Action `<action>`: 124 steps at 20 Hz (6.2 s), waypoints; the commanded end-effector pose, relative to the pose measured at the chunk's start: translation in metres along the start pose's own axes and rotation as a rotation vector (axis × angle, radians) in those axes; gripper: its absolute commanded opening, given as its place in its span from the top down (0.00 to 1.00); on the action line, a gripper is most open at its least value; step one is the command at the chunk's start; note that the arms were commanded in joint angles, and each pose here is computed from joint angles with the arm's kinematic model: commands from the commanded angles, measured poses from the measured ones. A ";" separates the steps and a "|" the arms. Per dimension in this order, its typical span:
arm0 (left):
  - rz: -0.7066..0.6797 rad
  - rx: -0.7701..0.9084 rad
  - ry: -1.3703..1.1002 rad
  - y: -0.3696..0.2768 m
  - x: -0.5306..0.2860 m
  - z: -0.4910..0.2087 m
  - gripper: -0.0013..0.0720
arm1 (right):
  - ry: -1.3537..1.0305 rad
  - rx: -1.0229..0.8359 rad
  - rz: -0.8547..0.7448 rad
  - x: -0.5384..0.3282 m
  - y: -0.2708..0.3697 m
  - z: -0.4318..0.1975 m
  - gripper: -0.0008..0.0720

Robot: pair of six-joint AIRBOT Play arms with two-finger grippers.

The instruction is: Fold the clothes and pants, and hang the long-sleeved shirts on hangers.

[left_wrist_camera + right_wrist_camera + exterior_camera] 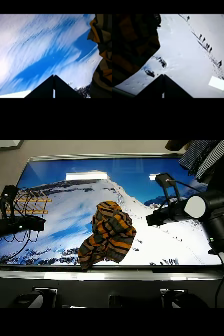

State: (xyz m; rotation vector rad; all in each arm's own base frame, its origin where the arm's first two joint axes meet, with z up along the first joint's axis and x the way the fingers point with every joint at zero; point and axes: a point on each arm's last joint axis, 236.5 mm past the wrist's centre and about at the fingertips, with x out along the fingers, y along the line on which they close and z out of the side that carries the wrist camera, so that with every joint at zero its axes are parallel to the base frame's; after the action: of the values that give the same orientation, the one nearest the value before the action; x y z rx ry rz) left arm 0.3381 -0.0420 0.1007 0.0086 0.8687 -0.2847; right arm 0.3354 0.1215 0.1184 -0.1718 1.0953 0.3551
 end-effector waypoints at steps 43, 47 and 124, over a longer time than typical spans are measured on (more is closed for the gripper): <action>-0.518 -0.403 0.667 -0.139 0.105 -0.191 0.95 | 0.251 0.368 0.307 0.086 0.075 -0.087 0.32; -0.523 -0.394 0.674 -0.142 0.104 -0.192 0.95 | 0.216 0.518 0.351 0.125 0.084 -0.101 0.29; -0.244 -0.897 0.474 -0.110 0.032 -0.186 0.00 | 0.301 1.026 0.352 0.145 -0.020 -0.173 0.14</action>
State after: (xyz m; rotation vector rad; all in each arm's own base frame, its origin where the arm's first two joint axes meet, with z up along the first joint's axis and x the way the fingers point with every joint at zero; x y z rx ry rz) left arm 0.2151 -0.1108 -0.0203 -0.8576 1.3326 -0.0871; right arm 0.2555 0.0681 -0.0683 0.7853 1.5731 0.0832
